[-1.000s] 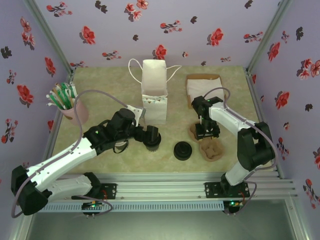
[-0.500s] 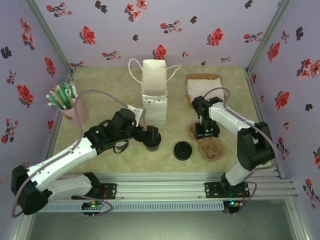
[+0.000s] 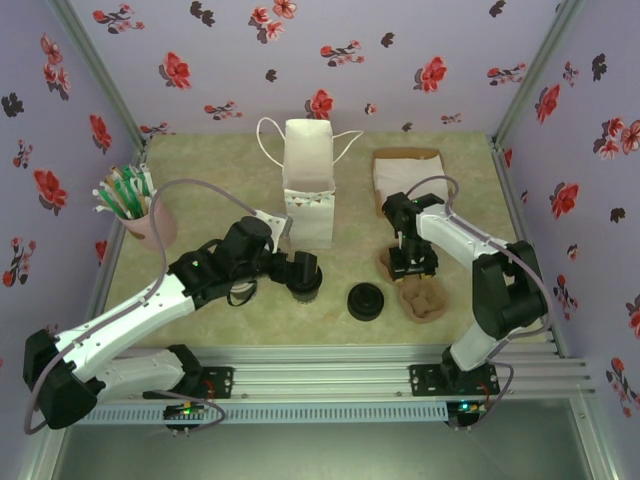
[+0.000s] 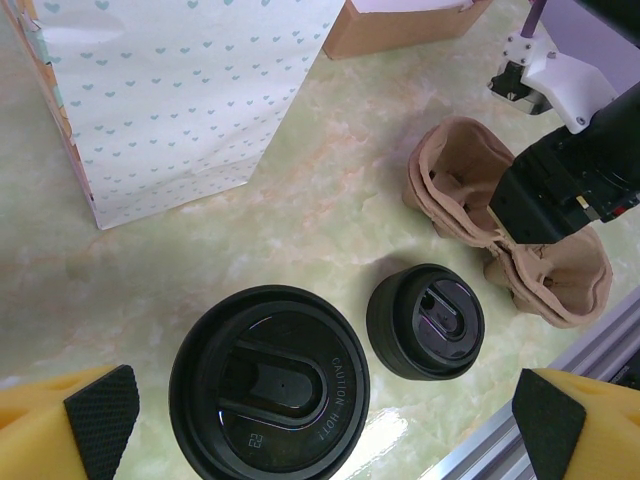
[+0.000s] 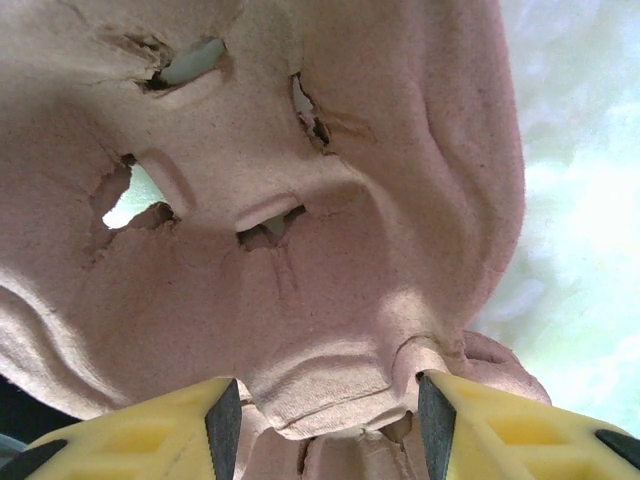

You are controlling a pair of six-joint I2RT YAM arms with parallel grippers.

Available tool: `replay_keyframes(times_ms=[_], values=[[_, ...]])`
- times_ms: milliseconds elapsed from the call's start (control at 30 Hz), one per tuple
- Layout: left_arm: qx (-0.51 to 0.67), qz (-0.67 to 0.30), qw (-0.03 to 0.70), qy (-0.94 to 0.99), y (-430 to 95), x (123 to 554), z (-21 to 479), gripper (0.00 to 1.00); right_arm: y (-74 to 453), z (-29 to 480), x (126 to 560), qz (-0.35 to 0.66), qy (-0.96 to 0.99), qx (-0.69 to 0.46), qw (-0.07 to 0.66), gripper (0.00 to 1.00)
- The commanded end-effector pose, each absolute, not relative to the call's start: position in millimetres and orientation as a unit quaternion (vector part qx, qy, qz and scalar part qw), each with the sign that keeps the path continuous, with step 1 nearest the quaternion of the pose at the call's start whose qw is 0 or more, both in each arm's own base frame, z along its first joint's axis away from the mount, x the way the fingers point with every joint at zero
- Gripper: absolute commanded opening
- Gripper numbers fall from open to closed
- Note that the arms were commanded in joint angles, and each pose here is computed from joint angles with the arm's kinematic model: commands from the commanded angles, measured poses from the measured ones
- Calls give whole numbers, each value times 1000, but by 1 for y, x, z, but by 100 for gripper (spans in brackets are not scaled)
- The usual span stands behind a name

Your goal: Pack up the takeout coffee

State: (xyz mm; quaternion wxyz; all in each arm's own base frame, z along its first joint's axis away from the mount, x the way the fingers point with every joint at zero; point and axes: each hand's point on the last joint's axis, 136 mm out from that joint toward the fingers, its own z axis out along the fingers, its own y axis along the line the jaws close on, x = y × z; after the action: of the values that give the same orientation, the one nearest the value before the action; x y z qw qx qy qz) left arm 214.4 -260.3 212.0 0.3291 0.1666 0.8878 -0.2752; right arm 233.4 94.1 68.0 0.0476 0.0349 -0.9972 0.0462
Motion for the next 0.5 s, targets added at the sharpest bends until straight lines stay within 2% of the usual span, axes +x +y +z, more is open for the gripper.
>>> replay_keyframes(times_ms=[0, 267, 467], values=[[177, -273, 342, 881, -264, 217, 224, 99, 94, 61, 228, 46, -996, 41, 65, 52], [176, -273, 341, 882, -264, 218, 223, 99, 94, 60, 229, 48, -996, 40, 66, 47], [176, -273, 340, 882, -264, 217, 222, 99, 93, 60, 230, 48, -996, 37, 60, 37]])
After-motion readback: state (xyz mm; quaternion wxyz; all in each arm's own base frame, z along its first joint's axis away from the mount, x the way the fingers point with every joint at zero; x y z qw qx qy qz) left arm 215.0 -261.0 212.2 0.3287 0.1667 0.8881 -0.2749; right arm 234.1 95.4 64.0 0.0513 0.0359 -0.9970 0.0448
